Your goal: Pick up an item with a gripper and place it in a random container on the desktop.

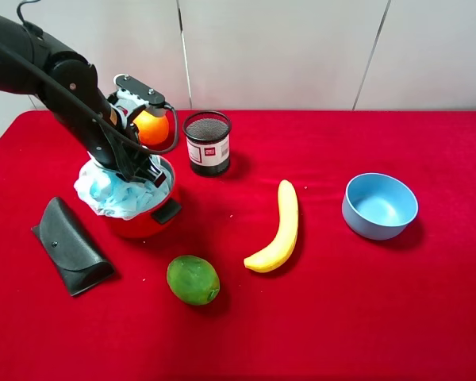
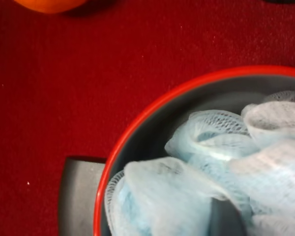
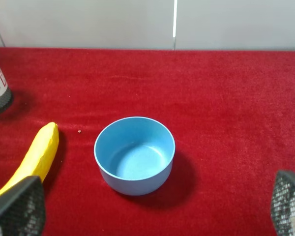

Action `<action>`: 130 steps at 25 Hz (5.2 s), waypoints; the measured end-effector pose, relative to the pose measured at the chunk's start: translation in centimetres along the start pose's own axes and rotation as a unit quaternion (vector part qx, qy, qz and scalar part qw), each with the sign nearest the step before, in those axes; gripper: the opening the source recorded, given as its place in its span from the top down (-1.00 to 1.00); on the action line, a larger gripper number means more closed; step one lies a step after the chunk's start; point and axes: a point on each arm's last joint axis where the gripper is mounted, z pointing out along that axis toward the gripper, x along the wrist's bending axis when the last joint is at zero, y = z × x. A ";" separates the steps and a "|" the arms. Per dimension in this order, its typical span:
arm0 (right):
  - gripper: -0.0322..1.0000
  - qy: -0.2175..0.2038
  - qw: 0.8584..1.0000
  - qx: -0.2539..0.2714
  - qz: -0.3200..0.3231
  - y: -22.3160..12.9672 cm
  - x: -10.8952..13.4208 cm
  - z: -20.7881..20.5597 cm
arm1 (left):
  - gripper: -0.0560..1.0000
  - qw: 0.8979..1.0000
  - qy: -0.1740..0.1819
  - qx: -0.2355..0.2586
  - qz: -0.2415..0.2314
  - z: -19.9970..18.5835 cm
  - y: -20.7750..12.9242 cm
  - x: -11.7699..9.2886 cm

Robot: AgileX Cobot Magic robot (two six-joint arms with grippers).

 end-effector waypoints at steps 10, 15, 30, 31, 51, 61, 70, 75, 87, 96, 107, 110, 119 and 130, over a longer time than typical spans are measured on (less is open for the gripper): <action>-0.41 0.000 1.000 0.000 0.000 0.0 0.0 0.0 | -0.18 1.000 0.001 0.008 0.000 -0.3 -0.1 0.1; -0.41 0.000 1.000 0.000 0.000 0.0 0.0 0.0 | -0.27 1.000 0.006 -0.005 -0.004 -2.1 0.2 0.3; -0.41 0.000 1.000 0.000 0.000 0.0 0.0 0.0 | -0.97 0.997 0.009 -0.064 -0.033 -7.9 0.8 0.9; -0.41 0.000 1.000 0.000 0.000 0.0 0.0 0.0 | -0.97 0.997 0.010 -0.063 -0.034 -8.2 0.7 0.9; -0.41 0.000 1.000 0.000 0.000 0.0 0.0 0.0 | -0.99 0.988 0.019 -0.078 -0.133 -22.6 -5.2 1.4; -0.41 0.000 1.000 0.000 0.000 0.0 0.0 0.0 | -0.99 0.985 -0.009 -0.044 -0.167 -26.0 -9.0 0.6; -0.41 0.000 1.000 0.000 0.000 0.0 0.0 0.0 | -0.99 0.986 -0.013 -0.012 -0.168 -24.0 -12.9 -0.4; -0.41 0.000 1.000 0.000 0.000 0.0 0.0 0.0 | -0.99 0.982 -0.001 -0.029 -0.188 -22.7 -16.5 -0.8; -0.41 0.000 1.000 0.000 0.000 0.0 0.0 0.0 | -0.99 0.964 0.070 -0.125 -0.225 -23.2 -22.4 -1.1; -0.41 0.000 1.000 0.000 0.000 0.0 0.0 0.0 | -0.99 0.941 0.121 -0.212 -0.236 -24.9 -24.4 -2.1; -0.41 0.000 1.000 0.000 0.000 0.0 0.0 0.0 | -0.99 0.922 0.148 -0.273 -0.230 -25.9 -25.8 -3.4; -0.41 0.000 1.000 0.000 0.000 0.0 0.0 0.0 | -0.99 0.923 0.148 -0.273 -0.228 -25.9 -25.8 -3.4; -0.41 0.000 1.000 0.000 0.000 0.0 0.0 0.0 | -0.99 0.923 0.149 -0.273 -0.228 -25.9 -25.8 -3.4; -0.41 0.000 1.000 0.000 0.000 0.0 0.0 0.0 | -0.99 0.923 0.149 -0.273 -0.228 -25.9 -25.8 -3.4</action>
